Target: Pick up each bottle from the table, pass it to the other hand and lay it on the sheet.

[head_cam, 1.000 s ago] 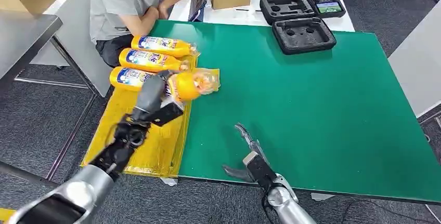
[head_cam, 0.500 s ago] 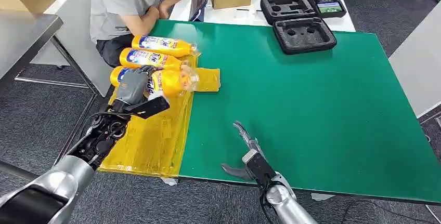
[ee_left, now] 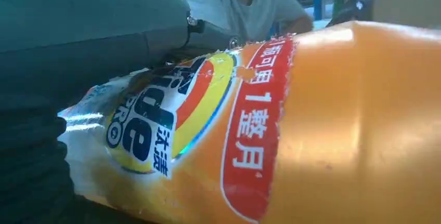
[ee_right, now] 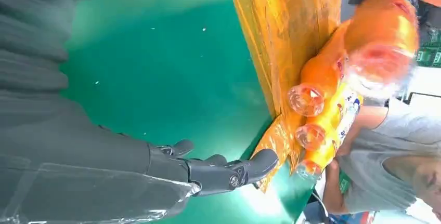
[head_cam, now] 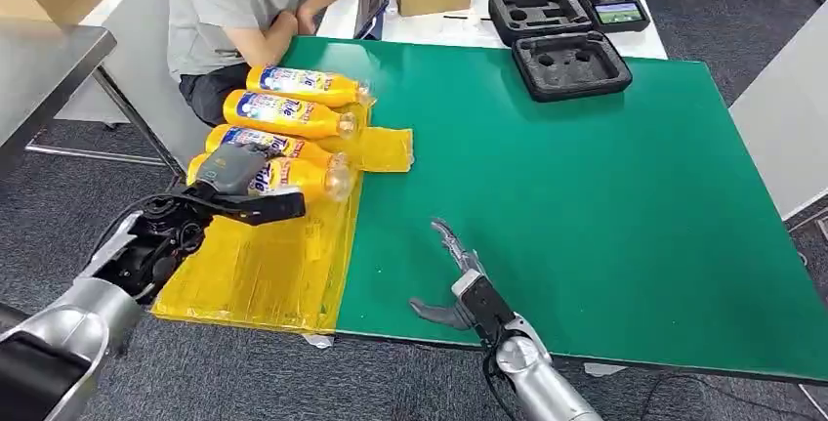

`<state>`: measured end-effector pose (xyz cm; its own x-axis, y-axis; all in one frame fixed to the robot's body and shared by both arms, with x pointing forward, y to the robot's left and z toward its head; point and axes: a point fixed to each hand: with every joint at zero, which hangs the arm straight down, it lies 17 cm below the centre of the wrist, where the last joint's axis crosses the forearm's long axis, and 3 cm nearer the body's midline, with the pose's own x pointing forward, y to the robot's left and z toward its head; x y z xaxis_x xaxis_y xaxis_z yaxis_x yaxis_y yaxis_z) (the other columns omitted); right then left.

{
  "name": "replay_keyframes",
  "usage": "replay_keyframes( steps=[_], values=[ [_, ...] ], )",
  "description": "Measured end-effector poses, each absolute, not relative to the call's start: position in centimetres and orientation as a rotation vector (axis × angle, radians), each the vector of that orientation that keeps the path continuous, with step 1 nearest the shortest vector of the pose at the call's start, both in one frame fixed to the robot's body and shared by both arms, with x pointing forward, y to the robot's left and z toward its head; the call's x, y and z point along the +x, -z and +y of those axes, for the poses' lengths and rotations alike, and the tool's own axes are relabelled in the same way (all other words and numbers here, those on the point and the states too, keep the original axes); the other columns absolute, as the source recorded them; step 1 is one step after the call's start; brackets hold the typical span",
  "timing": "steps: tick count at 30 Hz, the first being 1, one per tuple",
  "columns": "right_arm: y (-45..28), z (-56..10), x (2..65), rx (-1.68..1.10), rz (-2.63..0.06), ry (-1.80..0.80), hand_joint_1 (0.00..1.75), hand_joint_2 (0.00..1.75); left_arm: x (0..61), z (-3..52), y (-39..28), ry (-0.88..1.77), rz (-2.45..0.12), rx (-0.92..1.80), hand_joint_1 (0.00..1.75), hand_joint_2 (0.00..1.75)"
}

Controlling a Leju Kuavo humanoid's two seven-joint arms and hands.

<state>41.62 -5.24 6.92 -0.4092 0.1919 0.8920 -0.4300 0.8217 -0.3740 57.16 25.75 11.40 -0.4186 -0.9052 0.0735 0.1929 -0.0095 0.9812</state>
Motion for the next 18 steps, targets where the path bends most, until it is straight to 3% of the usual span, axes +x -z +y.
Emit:
replay_keyframes(
  steps=[6,18],
  values=[
    [-7.0,-5.2,41.7,0.18,-1.876,-0.691,0.0,1.75,56.5,26.3,-9.4,1.702,-1.287,0.863,1.75,1.75],
    [-6.8,-5.3,41.5,0.191,-1.869,-0.687,0.0,1.75,54.0,24.4,-5.5,1.814,-1.248,0.641,1.75,1.75]
  ],
)
